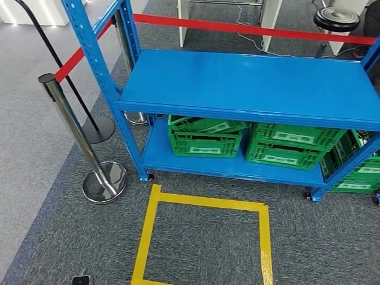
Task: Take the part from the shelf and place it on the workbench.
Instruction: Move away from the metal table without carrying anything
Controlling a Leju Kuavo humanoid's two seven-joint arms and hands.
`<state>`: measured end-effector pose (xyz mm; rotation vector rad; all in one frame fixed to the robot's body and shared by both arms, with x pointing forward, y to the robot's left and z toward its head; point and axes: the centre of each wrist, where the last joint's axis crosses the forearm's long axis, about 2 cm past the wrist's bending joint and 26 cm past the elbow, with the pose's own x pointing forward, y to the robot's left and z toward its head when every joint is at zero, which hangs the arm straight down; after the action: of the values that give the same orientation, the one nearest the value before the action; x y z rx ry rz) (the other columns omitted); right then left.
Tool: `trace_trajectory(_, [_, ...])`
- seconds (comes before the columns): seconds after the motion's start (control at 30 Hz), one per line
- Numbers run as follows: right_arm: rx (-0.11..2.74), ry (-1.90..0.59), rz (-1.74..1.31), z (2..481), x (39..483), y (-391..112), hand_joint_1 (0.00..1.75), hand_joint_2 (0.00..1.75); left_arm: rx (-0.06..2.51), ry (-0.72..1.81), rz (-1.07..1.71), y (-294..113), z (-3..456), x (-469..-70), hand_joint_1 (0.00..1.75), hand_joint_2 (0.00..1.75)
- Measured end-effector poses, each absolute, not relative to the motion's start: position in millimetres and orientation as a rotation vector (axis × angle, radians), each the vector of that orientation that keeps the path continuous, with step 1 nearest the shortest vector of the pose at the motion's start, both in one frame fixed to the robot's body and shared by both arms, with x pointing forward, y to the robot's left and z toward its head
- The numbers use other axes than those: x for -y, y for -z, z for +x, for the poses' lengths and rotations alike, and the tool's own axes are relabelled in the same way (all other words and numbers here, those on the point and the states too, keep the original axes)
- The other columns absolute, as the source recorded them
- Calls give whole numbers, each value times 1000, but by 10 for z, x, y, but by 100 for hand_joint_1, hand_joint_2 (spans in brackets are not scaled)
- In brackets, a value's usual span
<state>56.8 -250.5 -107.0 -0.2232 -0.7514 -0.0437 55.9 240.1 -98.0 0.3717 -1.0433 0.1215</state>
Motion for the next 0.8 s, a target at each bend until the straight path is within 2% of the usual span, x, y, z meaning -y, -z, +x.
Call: trace_trajectory(0.8, [785, 19, -250, 576, 2510, 1067, 0, 0, 1048, -125, 378, 970, 559, -2398, 0, 0])
